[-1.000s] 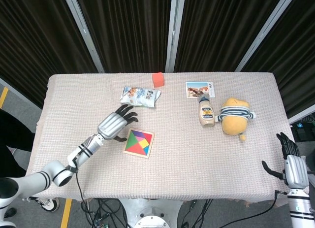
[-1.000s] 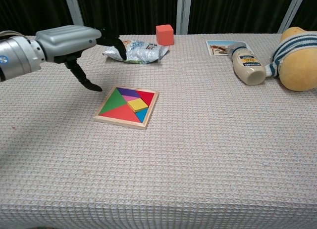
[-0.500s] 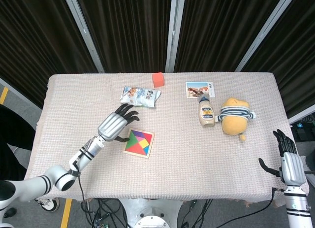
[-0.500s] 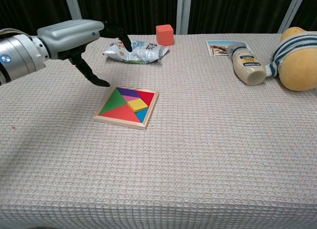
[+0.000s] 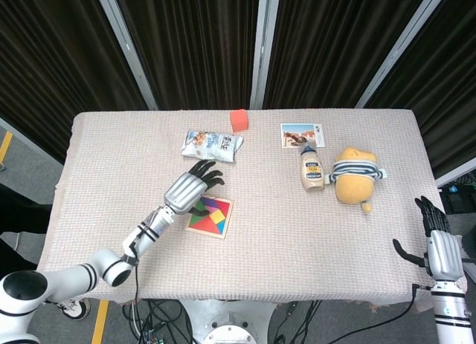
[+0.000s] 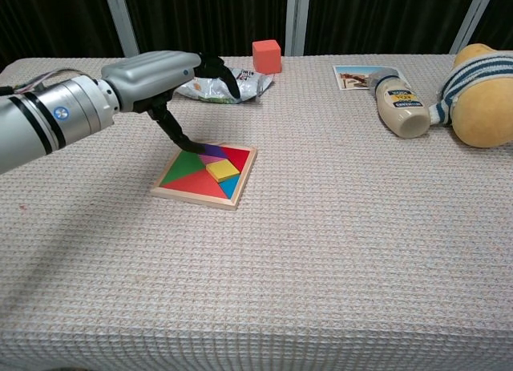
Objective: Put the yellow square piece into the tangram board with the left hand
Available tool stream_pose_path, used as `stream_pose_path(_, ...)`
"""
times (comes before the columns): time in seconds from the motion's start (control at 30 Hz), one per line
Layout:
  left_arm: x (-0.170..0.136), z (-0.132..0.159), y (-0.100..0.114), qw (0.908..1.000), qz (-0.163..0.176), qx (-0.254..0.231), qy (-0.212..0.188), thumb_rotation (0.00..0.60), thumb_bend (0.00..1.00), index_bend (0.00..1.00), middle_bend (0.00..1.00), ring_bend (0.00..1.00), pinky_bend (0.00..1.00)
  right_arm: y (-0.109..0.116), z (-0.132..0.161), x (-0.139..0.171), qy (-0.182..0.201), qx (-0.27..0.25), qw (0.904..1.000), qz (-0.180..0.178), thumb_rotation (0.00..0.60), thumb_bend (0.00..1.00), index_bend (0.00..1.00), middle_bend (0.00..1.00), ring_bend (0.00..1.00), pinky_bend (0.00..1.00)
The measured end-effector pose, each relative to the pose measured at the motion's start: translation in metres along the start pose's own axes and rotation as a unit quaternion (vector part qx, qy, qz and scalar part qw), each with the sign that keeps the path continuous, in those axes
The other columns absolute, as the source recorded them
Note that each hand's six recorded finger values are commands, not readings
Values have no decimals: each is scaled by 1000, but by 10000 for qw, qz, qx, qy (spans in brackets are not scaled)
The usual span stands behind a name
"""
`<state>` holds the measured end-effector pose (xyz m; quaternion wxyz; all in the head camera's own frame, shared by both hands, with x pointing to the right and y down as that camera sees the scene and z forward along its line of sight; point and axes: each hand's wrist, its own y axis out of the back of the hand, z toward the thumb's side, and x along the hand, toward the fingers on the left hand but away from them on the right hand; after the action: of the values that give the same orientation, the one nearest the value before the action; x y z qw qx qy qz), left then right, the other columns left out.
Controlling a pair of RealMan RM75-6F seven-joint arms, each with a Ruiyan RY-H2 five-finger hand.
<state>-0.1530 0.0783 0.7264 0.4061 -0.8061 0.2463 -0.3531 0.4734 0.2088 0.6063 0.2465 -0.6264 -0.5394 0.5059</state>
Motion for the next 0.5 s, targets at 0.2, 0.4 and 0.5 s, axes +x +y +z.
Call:
stream_pose_path(0.2, 5, 2, -9, 10000, -63, -74, 16, 600, 42, 259, 182, 0, 40, -1, -2, 0, -28, -3, 10000, 20, 600, 176, 0, 0, 0, 0)
stream_pose_path(0.4, 13, 10, -13, 9999, -66, -110, -50, 600, 42, 259, 182, 0, 40, -3, -3, 1, -29, -7, 10000, 40, 600, 176, 0, 0, 0, 0)
stream_pose_path(0.5, 13, 9, -17, 9999, -119, -97, -31, 600, 42, 259, 182, 0, 40, -1, -4, 1, -42, -17, 10000, 18, 600, 176, 0, 0, 0, 0)
